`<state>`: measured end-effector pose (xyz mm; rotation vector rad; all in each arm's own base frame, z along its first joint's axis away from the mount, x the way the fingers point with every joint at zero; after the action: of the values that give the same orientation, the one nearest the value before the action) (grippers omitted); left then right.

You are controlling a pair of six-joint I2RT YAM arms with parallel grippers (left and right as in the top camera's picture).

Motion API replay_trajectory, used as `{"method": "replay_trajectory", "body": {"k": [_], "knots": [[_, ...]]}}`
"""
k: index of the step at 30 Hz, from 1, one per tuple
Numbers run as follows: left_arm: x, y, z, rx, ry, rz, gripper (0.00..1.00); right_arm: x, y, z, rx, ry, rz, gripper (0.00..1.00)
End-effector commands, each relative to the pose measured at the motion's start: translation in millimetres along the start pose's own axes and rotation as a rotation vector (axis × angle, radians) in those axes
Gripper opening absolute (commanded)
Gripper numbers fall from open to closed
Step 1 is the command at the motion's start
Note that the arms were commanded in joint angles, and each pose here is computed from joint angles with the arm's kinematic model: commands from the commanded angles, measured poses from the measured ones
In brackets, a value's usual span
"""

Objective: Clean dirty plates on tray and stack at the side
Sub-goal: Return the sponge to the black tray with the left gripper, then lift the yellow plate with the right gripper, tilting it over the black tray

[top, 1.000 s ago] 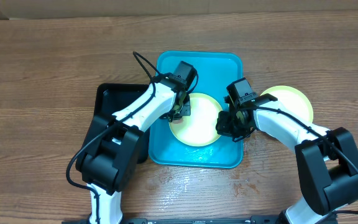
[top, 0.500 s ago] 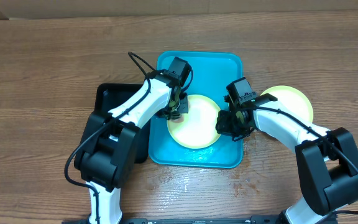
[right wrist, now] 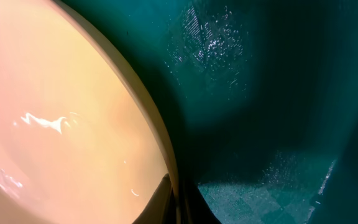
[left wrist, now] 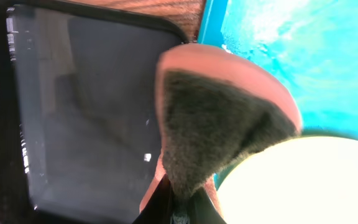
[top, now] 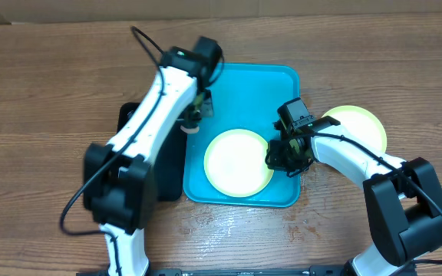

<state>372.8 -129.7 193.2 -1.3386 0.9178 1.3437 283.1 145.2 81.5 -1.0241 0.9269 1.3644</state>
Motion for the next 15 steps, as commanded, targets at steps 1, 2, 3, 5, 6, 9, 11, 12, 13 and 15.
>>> {"method": "replay_trajectory", "body": {"k": [1, 2, 3, 5, 6, 9, 11, 12, 13, 15], "knots": [[-60.5, -1.7, 34.0, -0.030, 0.118, -0.076, 0.04, 3.8, 2.0, -9.0, 0.002, 0.053, 0.001, 0.04], [-64.2, -0.7, 43.7, -0.033, 0.110, -0.070, 0.04, 3.8, 1.9, -9.6, 0.003, 0.060, -0.001, 0.04], [-65.4, 0.4, 53.3, -0.038, 0.094, -0.055, 0.04, 3.8, 1.6, -10.4, 0.003, 0.068, -0.004, 0.04], [-60.3, 3.1, 67.8, -0.053, 0.055, -0.010, 0.04, 3.6, 0.7, -12.4, 0.011, 0.090, -0.014, 0.04], [-54.2, 4.6, 72.1, -0.056, 0.041, 0.013, 0.04, 3.5, 0.1, -13.1, 0.017, 0.098, -0.019, 0.04], [-25.6, 12.6, 79.5, -0.066, 0.005, 0.081, 0.04, 3.3, -1.2, -14.4, 0.038, 0.113, -0.031, 0.04], [1.6, 20.0, 79.5, -0.067, -0.003, 0.116, 0.04, 3.4, -1.4, -14.3, 0.038, 0.112, -0.032, 0.04], [16.4, 24.4, 78.2, -0.066, 0.000, 0.129, 0.04, 3.4, -1.3, -14.3, 0.037, 0.112, -0.031, 0.04], [27.5, 27.9, 77.3, -0.066, 0.003, 0.136, 0.04, 3.4, -1.2, -14.3, 0.038, 0.113, -0.031, 0.04], [50.1, 35.7, 76.6, -0.067, 0.007, 0.145, 0.04, 3.4, -1.2, -14.4, 0.037, 0.113, -0.031, 0.04]]}}
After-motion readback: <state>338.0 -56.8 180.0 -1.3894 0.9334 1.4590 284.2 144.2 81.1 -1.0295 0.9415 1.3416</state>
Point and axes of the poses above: each gripper's point midway between its finger pads, its own x axis out along the fingers, its own z axis along the line the jaws close on, y = z × x, the point moved 8 cm from there along -x, back along the fingers, and after that the axes turned 5 degrees about -x, right-handed, at the moved point
